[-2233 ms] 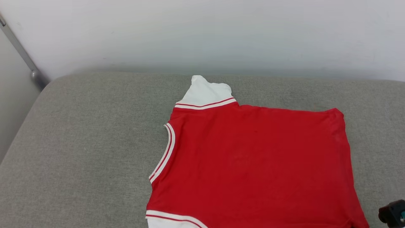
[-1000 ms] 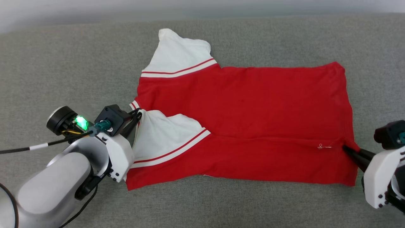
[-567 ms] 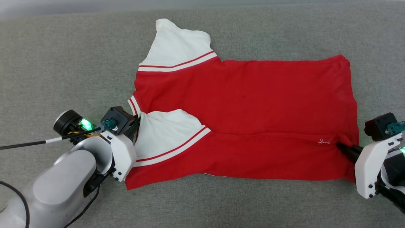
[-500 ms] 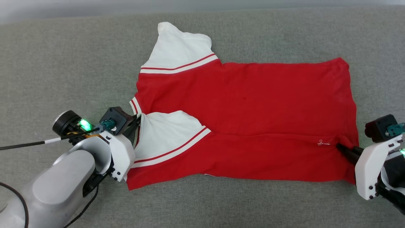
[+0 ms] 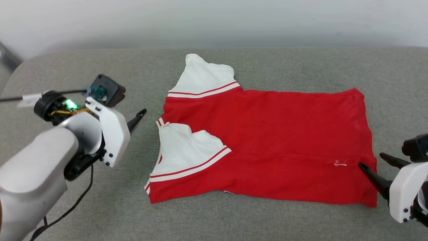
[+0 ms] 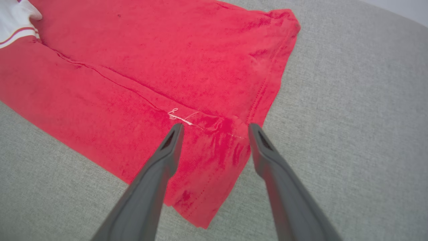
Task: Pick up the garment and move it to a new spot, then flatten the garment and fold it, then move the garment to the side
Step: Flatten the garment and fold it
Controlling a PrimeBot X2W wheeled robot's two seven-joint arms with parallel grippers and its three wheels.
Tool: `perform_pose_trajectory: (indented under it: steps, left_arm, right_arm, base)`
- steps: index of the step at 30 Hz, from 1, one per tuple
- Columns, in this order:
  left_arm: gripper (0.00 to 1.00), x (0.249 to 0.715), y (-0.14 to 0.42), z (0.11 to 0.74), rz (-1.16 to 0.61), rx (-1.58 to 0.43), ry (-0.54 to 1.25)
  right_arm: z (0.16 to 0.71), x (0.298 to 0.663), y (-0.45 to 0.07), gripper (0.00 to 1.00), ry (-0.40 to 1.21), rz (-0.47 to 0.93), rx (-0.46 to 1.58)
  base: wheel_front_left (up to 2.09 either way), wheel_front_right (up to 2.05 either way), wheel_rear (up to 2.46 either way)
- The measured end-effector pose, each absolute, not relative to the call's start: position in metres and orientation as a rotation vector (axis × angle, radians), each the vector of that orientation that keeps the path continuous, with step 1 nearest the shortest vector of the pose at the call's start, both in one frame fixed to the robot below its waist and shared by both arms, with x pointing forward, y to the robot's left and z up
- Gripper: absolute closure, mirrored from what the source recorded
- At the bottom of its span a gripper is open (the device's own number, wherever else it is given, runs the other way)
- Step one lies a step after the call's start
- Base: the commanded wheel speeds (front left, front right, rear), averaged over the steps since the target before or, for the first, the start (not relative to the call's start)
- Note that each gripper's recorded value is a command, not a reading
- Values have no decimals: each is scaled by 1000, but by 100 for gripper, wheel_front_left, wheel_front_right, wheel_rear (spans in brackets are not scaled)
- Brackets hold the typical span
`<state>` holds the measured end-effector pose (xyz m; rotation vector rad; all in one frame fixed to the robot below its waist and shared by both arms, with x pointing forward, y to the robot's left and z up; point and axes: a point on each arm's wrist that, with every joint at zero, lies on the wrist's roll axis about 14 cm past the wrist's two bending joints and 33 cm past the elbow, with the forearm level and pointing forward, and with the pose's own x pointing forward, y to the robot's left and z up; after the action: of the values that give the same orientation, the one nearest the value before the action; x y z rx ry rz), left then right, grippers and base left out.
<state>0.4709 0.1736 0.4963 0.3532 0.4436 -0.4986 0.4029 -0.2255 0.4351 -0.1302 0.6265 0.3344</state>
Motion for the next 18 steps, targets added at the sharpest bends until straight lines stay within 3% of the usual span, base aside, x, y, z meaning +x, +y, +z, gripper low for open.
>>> perform_pose_trajectory:
  steps: [5,18]
  left_arm:
    - [0,458,171,504,-528,379,598]
    - [0,402,147,448,-677,470,1087]
  right_arm:
    - [439,400,-218,0,614,342,-125]
    - [435,388,-204,0,649,365,-114]
  base:
    - [0,0,0]
    - [0,0,0]
